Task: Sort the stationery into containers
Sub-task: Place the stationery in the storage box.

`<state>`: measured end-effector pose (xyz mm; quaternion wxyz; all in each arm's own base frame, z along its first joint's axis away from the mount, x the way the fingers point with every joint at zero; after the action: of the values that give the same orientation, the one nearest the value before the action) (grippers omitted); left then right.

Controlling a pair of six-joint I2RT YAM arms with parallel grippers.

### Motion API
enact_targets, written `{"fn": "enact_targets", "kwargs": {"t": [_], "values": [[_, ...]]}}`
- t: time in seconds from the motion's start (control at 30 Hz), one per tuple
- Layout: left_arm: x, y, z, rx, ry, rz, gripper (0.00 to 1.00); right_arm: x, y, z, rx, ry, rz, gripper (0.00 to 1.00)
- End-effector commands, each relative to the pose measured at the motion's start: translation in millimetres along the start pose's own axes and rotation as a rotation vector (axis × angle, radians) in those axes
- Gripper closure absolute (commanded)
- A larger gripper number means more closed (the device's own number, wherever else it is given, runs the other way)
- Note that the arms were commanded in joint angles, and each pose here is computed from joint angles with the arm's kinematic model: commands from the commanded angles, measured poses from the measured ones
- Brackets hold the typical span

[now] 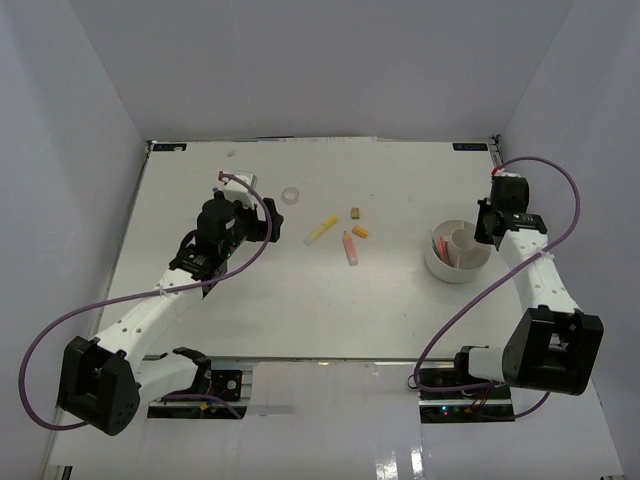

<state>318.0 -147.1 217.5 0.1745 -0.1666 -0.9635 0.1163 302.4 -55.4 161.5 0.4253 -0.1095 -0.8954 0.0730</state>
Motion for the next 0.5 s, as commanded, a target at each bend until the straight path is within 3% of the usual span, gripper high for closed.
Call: {"fn": "enact_targets", "kwargs": {"t": [0.0, 0.33, 0.47], "values": [[2.7, 1.5, 2.6, -0.031, -0.006, -0.016, 0.02, 9.2, -2.2, -19.6, 0.094, -0.043, -0.040, 0.92], [2.8, 0.7, 4.4, -0.048, -0.004, -0.018, 0.02, 5.8, 7.0, -19.8, 0.128, -0.040, -0.107, 0.90], [2.5, 0.0, 5.1, -0.050, 0.000, -0.013, 0.02, 4.3, 6.7, -17.5, 0.127, -0.032, -0.102, 0.77]]}}
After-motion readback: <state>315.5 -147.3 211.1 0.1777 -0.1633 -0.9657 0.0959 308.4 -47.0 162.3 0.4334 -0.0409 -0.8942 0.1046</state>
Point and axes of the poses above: each gripper's point midway between its finger pads, its own x axis back along the fingers, its own y axis along the line the jaws close on, z = x × y, the point moved 3 cm from there along x, back along the fingers, and after that the axes turned 8 degrees about x, right-handed, at the moved point
